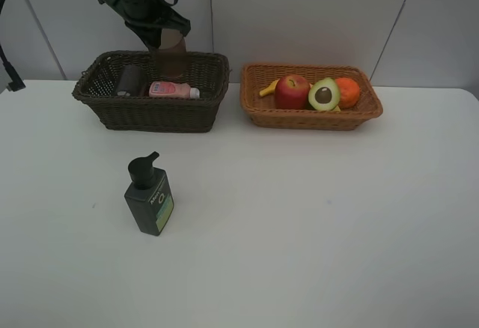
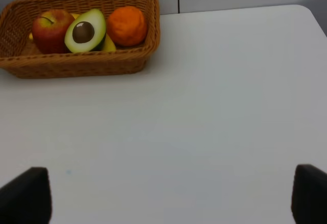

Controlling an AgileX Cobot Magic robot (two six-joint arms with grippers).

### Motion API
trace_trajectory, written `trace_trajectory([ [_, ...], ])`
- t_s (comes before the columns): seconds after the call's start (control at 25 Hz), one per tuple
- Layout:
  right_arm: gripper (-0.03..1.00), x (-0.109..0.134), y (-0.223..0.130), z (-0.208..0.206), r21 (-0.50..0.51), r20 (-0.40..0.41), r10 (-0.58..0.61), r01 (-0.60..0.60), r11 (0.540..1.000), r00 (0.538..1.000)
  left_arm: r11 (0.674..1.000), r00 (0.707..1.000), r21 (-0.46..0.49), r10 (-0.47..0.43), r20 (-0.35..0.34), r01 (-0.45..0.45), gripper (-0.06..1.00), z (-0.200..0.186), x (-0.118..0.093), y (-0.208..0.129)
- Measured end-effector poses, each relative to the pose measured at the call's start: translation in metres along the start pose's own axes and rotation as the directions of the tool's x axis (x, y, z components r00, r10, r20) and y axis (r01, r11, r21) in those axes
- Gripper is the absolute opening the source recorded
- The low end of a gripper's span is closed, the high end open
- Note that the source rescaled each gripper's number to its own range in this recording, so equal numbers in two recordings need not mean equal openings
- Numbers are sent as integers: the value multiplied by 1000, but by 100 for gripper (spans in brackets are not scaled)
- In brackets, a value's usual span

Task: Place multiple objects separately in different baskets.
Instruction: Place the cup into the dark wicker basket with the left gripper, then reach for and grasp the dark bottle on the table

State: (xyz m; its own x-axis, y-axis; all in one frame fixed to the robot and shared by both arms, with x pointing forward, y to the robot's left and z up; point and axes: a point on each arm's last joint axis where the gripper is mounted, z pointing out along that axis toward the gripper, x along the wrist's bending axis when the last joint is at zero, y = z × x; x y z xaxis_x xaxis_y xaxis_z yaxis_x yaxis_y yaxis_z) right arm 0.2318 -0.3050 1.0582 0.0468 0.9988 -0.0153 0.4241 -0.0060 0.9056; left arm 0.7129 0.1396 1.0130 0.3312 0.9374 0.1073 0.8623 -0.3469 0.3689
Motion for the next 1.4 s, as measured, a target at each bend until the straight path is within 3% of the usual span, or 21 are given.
trace_trajectory([
  [0.2, 100, 0, 0, 0, 0, 0, 0, 0, 1000, 1000, 1000, 1000, 3, 5, 0, -5, 0, 6, -1, 0],
  [0.4, 100, 0, 0, 0, 0, 0, 0, 0, 1000, 1000, 997, 997, 1, 74, 1, -74, 5, 6, -1, 0],
  [0.48, 100, 0, 0, 0, 0, 0, 0, 0, 1000, 1000, 995, 995, 0, 96, 1, -96, 24, 6, -1, 0],
  [0.64, 100, 0, 0, 0, 0, 0, 0, 0, 1000, 1000, 994, 994, -7, 112, 2, -112, 85, 6, -1, 1],
  [0.72, 100, 0, 0, 0, 0, 0, 0, 0, 1000, 1000, 994, 994, -7, 112, 8, -112, 95, 6, -1, 1],
  [0.92, 100, 0, 0, 0, 0, 0, 0, 0, 1000, 1000, 994, 994, -8, 111, 17, -111, 100, 6, -2, 1],
  [1.4, 100, 0, 0, 0, 0, 0, 0, 0, 1000, 1000, 994, 994, 9, 111, 20, -111, 100, 5, -2, -1],
])
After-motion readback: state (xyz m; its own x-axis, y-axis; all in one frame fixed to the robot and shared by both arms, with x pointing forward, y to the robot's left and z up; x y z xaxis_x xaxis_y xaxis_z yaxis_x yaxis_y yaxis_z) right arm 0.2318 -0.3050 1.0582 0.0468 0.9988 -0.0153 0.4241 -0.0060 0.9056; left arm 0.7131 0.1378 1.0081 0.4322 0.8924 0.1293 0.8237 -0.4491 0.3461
